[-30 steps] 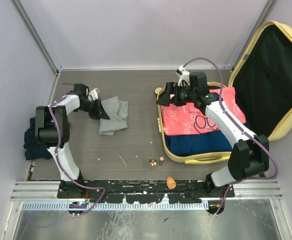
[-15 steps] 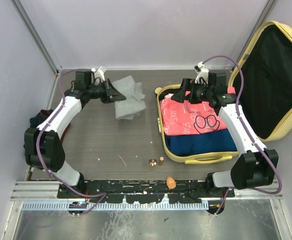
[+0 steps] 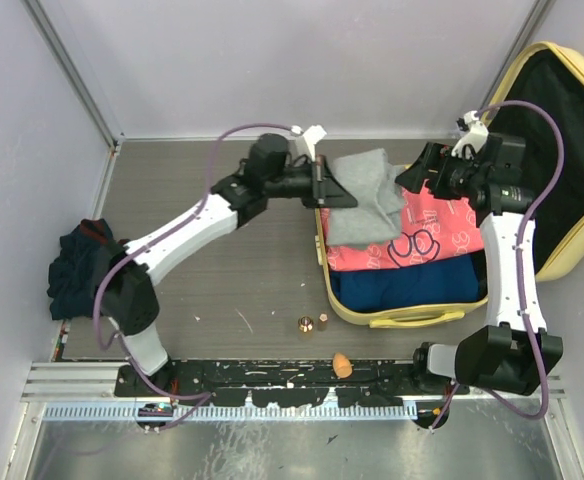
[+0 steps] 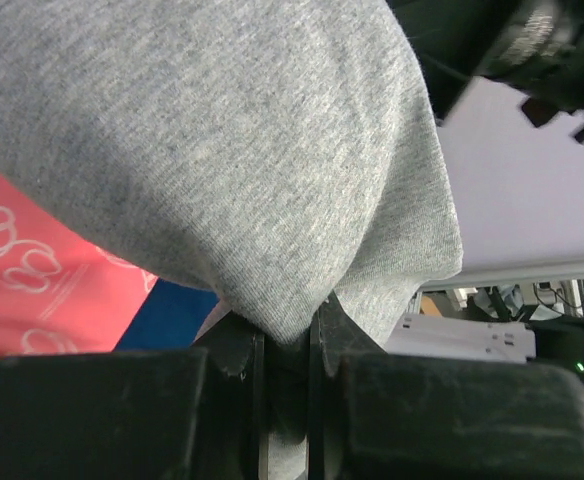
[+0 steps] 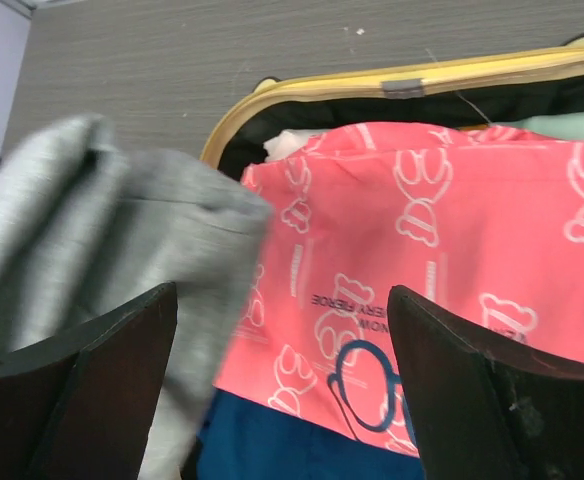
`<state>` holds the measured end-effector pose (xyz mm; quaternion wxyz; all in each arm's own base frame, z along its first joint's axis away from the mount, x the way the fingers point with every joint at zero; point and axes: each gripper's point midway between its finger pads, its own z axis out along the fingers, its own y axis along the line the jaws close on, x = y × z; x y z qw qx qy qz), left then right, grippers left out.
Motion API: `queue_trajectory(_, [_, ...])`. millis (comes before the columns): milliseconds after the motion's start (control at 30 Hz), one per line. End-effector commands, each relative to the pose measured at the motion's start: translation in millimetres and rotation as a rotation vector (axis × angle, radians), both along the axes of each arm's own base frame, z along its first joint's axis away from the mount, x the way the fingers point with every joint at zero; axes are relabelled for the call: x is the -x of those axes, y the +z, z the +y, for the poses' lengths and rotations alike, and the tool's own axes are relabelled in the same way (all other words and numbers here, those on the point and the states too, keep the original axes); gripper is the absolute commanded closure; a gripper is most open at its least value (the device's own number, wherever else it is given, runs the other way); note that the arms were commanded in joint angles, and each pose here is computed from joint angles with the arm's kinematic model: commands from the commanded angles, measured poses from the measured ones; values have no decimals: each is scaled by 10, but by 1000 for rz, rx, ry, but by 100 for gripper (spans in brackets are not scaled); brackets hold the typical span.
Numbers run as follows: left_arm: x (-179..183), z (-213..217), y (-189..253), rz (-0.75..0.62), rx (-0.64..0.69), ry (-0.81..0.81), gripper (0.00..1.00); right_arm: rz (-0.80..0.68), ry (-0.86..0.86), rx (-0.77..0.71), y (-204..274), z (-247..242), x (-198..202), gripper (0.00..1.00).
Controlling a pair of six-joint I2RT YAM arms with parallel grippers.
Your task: Pack the luggage
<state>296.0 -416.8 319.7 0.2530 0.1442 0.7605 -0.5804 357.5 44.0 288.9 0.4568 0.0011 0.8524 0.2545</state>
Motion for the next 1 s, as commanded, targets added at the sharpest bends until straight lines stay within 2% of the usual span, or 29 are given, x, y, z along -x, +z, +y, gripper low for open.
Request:
queue_trajectory(0, [-262, -385, 57, -12, 52, 103, 100, -71, 11, 41, 267, -121, 129, 11])
queue_trajectory(200, [-527, -581, -606, 80, -80, 247, 99, -72, 38, 70, 208, -130, 225, 17])
queue_trajectory(233, [-523, -581, -749, 101, -112, 259, 94, -68, 51, 65, 185, -109, 243, 19])
queue_trajectory(400, [-366, -517, -1223, 122, -218, 215, 54, -44, 110, 20, 54, 41, 258, 31])
queue_trajectory(467, [-309, -450, -1191, 74, -247, 188, 40, -33, 140, 17, -12, 155, 261, 38])
queue_trajectory(533, [-256, -355, -1066, -7, -273, 159, 22, -32, 179, 24, -52, 317, 262, 46])
queue_trajectory(667, [-215, -30, -837, -140, -321, 155, 3, -48, 248, 53, -116, 663, 247, 53])
queue_trajectory(967, [-251, 726, -669, -313, -415, 181, 2, -23, 366, 112, -543, 1093, 147, 55])
